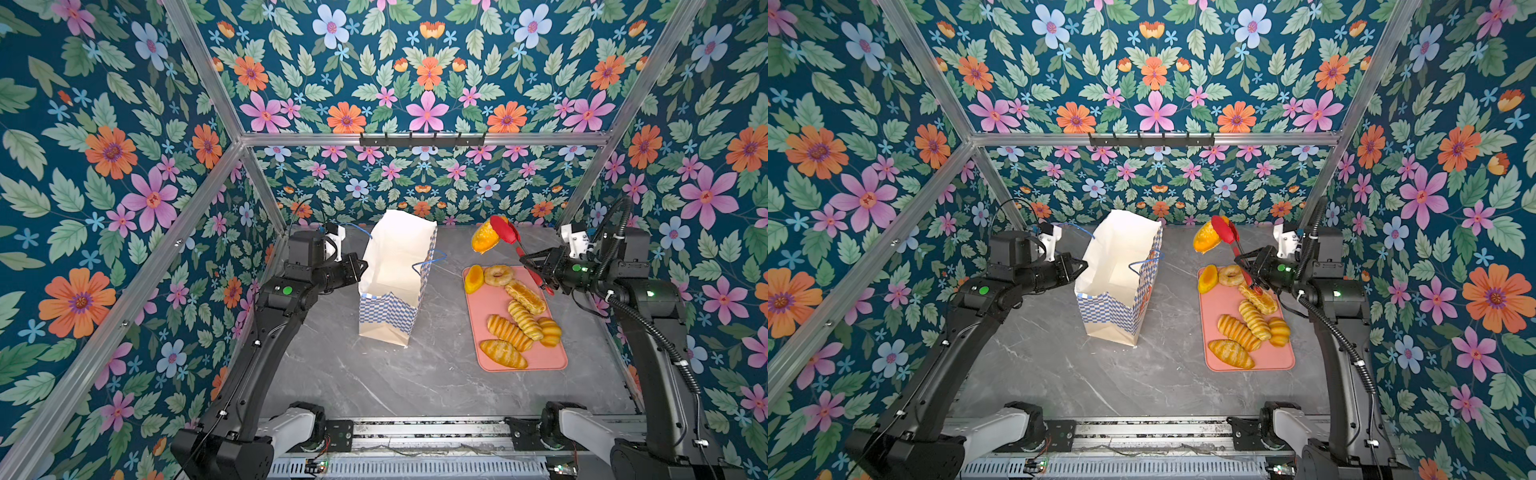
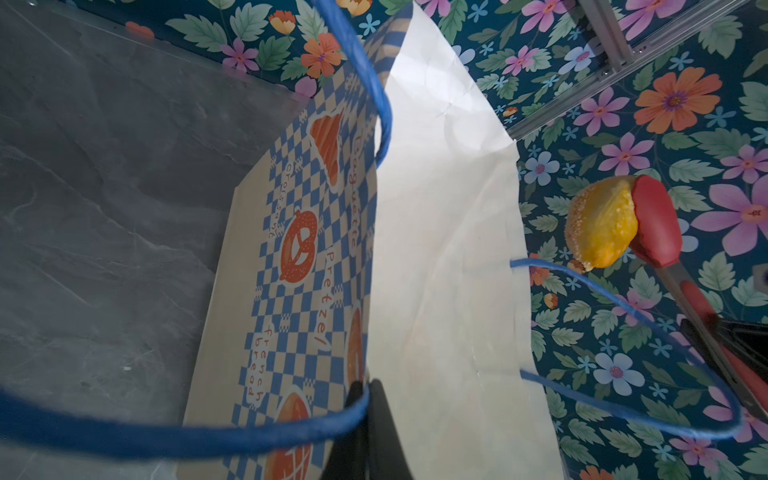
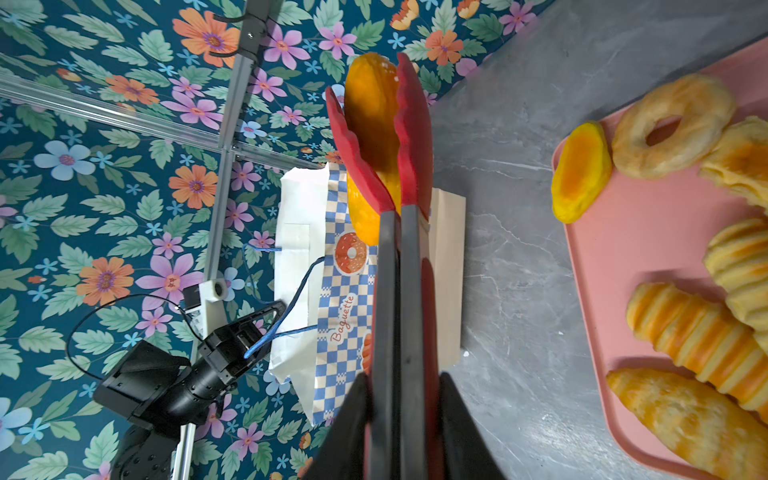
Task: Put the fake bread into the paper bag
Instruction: 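Lift the bread with the tongs and swing it over the bag opening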
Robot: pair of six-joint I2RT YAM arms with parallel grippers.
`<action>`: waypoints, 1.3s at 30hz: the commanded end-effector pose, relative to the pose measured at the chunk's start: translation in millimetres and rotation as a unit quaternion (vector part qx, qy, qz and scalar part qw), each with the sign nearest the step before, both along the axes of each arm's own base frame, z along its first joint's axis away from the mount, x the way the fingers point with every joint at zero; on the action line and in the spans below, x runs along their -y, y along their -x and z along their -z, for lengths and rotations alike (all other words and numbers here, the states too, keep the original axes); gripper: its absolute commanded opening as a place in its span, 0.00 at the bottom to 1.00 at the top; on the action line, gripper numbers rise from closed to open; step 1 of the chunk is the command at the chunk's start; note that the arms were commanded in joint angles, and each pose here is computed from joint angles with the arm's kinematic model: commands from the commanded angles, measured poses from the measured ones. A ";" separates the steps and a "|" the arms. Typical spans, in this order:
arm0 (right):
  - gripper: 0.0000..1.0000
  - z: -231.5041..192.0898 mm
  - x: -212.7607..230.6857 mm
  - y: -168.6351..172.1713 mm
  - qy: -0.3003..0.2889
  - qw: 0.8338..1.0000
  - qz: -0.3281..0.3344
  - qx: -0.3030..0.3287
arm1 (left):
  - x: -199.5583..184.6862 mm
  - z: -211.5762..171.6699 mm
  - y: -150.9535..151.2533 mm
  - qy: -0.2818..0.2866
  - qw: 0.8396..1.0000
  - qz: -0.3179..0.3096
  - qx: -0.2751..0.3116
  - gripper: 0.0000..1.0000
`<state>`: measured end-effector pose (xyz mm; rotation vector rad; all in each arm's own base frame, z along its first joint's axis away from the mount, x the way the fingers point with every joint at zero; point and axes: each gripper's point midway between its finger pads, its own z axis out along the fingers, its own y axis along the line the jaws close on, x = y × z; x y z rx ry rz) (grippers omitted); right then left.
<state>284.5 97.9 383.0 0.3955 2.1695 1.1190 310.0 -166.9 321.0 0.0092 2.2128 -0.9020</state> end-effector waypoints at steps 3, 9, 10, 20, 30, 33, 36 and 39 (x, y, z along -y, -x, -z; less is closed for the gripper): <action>0.27 -31.4 -15.3 -2.8 -0.008 0.999 -0.024 0.044 | 20.9 -9.7 -0.4 0.011 1.000 0.000 0.019 0.00; 0.27 -42.3 -36.8 -4.5 -0.004 0.997 -0.052 0.056 | 29.6 4.8 0.9 0.003 1.000 -0.001 0.009 0.00; 0.27 -43.0 -39.6 -5.1 -0.006 0.997 -0.055 0.058 | 30.3 7.2 0.8 0.003 1.000 -0.001 0.007 0.00; 0.27 -46.6 -63.9 -7.9 -0.007 0.994 -0.085 0.062 | 31.0 16.6 0.9 0.003 1.000 -0.006 0.000 0.00; 0.27 -37.3 -95.6 -12.4 0.034 0.990 -0.120 0.060 | 30.4 24.4 0.4 -0.003 1.000 -0.010 -0.007 0.00; 0.27 -35.4 -102.9 -14.1 0.042 0.989 -0.129 0.059 | 30.7 23.7 0.1 -0.002 1.000 -0.010 -0.006 0.00; 0.27 -31.1 -112.0 -14.8 0.058 0.986 -0.143 0.055 | 30.8 24.1 -0.2 -0.001 1.000 -0.010 -0.006 0.00; 0.27 -22.9 -119.9 -14.7 0.082 0.983 -0.154 0.047 | 31.0 23.9 -0.3 -0.001 1.000 -0.010 -0.006 0.00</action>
